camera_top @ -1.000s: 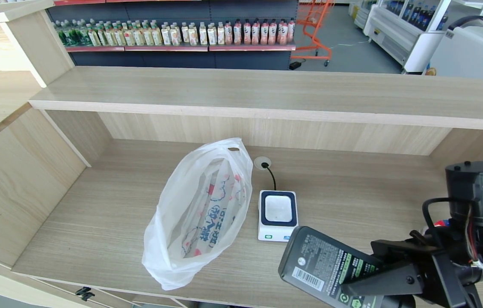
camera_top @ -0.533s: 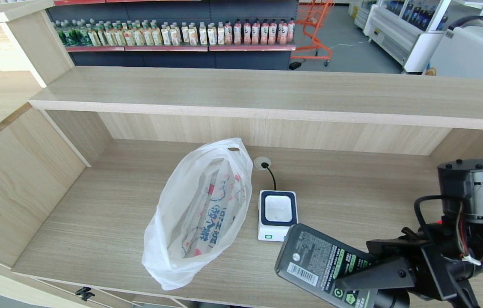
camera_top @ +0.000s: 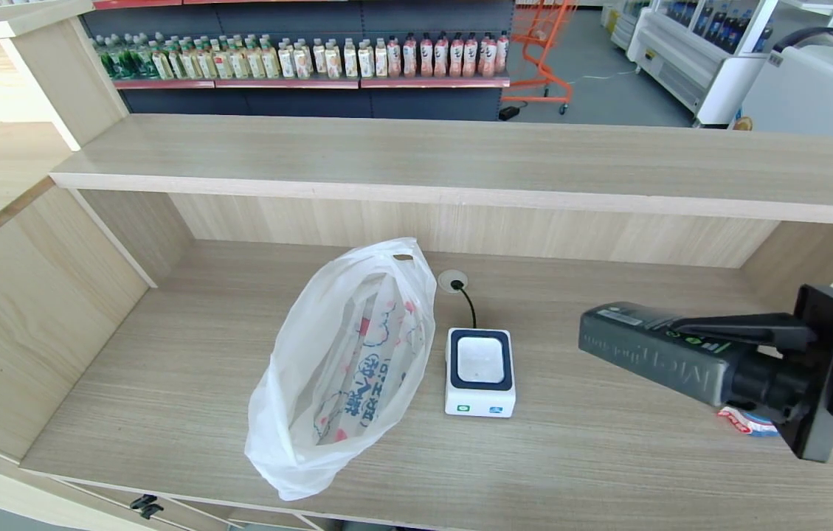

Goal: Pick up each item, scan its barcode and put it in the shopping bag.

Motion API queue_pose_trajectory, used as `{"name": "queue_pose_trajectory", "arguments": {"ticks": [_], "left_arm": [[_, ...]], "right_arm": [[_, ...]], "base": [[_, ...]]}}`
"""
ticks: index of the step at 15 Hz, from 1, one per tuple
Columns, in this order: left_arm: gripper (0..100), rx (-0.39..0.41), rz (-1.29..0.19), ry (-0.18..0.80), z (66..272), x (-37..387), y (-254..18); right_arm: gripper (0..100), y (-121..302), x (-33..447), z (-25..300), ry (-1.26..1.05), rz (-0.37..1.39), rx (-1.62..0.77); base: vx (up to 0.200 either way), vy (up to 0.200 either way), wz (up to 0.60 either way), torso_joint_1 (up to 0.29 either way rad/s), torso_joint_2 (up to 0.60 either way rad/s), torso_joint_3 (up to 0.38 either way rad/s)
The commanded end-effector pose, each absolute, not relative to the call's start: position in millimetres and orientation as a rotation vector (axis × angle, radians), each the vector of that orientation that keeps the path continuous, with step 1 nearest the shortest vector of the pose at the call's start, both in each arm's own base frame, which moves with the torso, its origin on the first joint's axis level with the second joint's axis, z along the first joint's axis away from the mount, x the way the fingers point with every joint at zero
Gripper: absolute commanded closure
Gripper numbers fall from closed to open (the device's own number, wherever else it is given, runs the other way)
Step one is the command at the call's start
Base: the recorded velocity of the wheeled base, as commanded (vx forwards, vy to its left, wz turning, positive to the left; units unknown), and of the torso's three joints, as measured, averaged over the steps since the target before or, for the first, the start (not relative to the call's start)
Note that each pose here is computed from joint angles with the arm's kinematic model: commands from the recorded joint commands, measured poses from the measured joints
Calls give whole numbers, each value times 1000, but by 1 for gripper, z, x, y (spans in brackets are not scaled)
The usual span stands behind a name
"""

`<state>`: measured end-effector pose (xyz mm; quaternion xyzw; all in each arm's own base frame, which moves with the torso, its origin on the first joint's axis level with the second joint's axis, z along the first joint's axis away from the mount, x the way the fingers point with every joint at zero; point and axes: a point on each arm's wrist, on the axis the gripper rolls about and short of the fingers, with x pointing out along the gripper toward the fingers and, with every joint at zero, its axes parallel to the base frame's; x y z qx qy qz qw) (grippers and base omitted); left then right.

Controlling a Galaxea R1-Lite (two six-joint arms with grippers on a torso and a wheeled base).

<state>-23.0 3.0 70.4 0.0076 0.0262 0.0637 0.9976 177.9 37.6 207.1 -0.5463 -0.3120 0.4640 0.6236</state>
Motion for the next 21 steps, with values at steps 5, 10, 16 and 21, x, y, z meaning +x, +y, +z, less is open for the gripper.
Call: {"name": "queue_pose_trajectory", "arguments": {"ticks": [5, 10, 16, 21], "left_arm": [[0, 16, 129, 53, 70, -23, 3], [0, 16, 129, 53, 70, -23, 3], [0, 16, 129, 53, 70, -23, 3], [0, 16, 129, 53, 70, -23, 3]], "right_arm": [[100, 13, 138, 235, -407, 912, -930], [100, 32, 176, 234, 115, 721, -136], [100, 89, 224, 183, 587, 593, 413], [100, 114, 259, 149, 689, 583, 392]], "base": [[0, 0, 0, 0, 0, 0], [0, 0, 0, 0, 0, 0], [0, 0, 0, 0, 0, 0], [0, 0, 0, 0, 0, 0]]}}
